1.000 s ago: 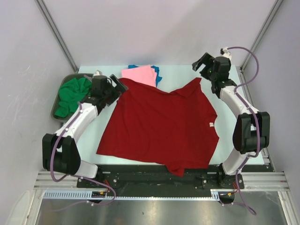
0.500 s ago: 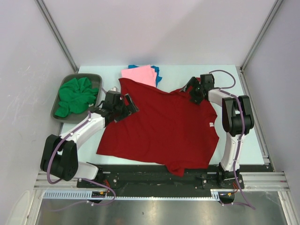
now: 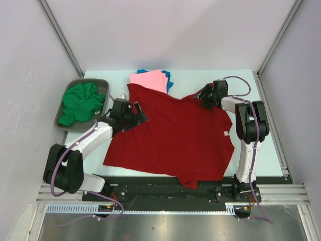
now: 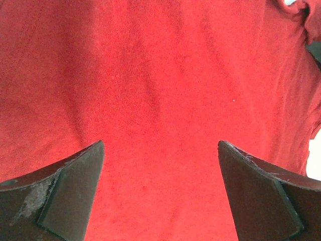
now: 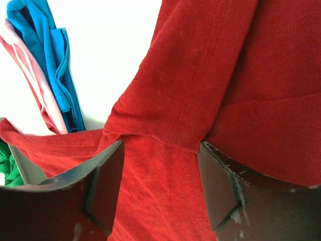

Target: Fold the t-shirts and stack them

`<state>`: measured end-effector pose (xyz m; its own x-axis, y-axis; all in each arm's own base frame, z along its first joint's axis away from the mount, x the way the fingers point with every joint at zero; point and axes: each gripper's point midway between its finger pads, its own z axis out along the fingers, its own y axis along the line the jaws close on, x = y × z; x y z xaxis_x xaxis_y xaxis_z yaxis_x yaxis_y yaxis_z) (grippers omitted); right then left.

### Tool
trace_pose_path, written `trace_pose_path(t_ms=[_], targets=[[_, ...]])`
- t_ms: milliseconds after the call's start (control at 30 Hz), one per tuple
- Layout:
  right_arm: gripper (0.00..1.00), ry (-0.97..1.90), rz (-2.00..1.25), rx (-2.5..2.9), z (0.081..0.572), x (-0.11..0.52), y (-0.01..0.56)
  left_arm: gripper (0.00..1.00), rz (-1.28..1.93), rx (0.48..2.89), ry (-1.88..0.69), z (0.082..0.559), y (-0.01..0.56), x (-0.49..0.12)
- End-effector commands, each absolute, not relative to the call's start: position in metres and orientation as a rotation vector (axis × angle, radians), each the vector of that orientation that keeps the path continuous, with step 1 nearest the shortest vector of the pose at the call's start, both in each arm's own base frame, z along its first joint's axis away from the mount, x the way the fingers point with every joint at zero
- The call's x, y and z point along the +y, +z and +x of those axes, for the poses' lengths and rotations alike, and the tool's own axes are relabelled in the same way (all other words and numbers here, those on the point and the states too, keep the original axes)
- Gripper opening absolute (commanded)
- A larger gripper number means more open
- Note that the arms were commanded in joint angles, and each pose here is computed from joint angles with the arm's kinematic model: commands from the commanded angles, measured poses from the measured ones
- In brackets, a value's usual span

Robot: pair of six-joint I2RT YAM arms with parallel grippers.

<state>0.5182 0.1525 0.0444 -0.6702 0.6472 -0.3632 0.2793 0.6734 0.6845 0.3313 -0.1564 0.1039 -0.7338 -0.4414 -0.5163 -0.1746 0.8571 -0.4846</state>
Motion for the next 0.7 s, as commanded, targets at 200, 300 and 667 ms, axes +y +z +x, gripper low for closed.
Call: trace_pose_path(t_ms=[200, 300, 667], targets=[[0.45, 0.760, 0.741, 2.257, 0.529, 0.138, 0.038, 1.00, -0.423, 2.375, -0.520, 0.335, 0.097, -0.154], [0.33, 0.733, 0.731, 2.246, 0.531, 0.134, 0.041, 1.00, -0.427, 2.382, -0.520, 0.333, 0.094, -0.154], [0.00, 0.789, 0.539, 2.127, 0.568, 0.161, 0.088, 1.00, -0.424, 2.388, -0.504, 0.332, 0.091, -0.152]])
